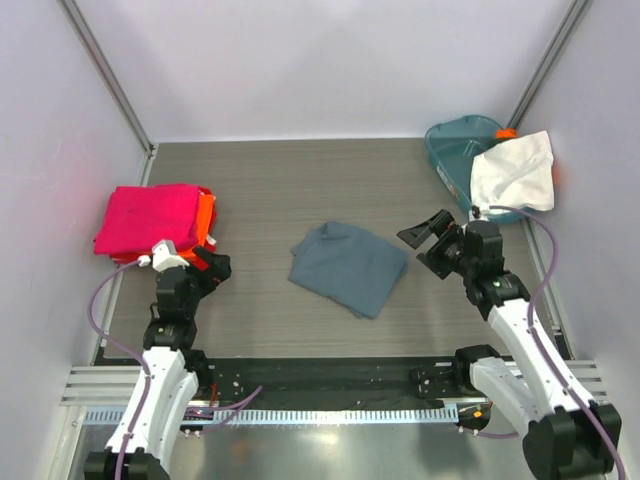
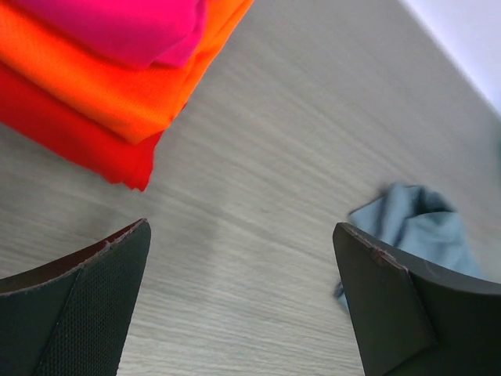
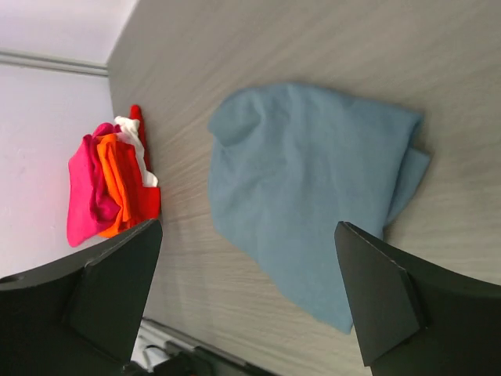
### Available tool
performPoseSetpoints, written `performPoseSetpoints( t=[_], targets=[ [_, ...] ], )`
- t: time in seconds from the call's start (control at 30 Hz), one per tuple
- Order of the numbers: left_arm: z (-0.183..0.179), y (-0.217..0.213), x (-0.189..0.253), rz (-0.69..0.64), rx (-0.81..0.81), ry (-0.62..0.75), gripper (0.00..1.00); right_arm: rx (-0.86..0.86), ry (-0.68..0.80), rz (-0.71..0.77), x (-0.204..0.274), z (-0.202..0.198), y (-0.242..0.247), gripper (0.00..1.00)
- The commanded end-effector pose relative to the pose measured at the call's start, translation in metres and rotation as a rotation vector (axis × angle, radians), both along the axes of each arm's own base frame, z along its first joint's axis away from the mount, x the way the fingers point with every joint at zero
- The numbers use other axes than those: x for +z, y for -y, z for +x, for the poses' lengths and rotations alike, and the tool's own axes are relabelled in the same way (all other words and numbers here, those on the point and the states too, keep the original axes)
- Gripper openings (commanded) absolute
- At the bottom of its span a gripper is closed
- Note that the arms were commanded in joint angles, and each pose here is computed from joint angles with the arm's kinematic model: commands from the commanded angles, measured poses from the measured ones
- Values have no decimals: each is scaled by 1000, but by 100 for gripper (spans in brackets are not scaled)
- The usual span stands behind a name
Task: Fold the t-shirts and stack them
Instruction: Move the tshirt to the center of the board, then flatten the tshirt out
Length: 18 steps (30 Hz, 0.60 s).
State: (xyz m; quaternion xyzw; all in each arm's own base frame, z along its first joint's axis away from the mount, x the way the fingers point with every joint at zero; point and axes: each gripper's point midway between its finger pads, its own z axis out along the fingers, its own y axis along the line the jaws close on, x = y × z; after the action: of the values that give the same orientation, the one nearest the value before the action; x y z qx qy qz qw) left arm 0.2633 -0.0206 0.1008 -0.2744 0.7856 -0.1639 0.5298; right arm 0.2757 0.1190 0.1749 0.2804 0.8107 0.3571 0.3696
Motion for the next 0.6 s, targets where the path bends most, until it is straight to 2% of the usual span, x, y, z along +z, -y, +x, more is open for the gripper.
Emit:
performPoseSetpoints(
  t=[0.0,0.07,0.1,0.2,0.3,0.43,0.57],
  targets=[
    [1,6,43,-15,-31,152,100,42,207,-168,38,1,13,98],
    [-4,12,47,-23,-66,192,100,87,203,-209,35,5,10,99],
    [-9,15,59,-25,-85,255,100,114,191,-217,32,7,5,98],
    [-15,10,58,-40,-47,297,100,197,146,-266,18,17,-16,98],
    [-10,9,52,-57,-35,259,100,219,129,-357,12,38,-37,97],
    [-3,18,42,-53,-92,201,100,345,180,-452,24,49,-107,93],
    [1,20,30,-46,-110,131,100,466,188,-526,10,43,-156,90]
  ],
)
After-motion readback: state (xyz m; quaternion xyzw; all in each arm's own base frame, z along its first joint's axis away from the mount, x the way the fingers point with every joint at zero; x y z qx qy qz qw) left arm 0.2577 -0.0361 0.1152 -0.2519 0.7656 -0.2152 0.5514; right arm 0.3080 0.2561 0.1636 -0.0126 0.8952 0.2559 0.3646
